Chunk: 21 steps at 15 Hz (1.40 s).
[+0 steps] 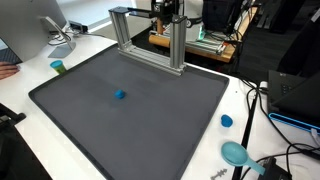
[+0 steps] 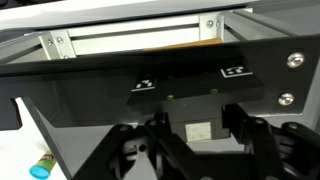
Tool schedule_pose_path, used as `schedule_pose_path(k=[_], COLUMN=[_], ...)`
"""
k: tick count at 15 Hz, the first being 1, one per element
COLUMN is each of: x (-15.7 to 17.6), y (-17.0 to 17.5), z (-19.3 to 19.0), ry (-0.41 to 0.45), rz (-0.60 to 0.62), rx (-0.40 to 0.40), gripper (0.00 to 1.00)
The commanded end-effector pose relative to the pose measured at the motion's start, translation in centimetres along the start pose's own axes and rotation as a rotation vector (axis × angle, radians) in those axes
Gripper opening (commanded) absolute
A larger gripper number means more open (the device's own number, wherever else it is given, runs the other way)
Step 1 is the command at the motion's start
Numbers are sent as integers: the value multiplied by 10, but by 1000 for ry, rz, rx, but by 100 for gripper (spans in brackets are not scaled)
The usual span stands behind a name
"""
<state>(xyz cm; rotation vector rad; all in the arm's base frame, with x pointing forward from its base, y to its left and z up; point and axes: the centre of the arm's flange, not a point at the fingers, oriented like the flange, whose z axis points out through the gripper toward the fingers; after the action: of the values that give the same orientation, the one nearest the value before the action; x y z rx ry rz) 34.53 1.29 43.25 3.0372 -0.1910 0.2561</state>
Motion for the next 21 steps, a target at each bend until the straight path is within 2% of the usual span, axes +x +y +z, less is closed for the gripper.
schedule_pose_path(k=[1, 4, 7, 8, 11, 13, 17, 19, 20, 21], x=[-20, -21, -21, -21, -20, -21, -26, -26, -26, -25], y=[0, 1, -1, -1, 3, 8, 9, 10, 11, 13], z=[8, 8, 7, 6, 4, 2, 2, 3, 2, 2], ry=[3, -3, 0, 3, 2, 0, -14, -14, -14, -14], rz=[-35, -98, -136, -147, -136, -113, -129, -142, -155, -159], rx=[30, 55, 72, 74, 70, 60, 56, 66, 73, 71], gripper=[67, 97, 100, 98, 79, 74, 80, 78, 71, 53])
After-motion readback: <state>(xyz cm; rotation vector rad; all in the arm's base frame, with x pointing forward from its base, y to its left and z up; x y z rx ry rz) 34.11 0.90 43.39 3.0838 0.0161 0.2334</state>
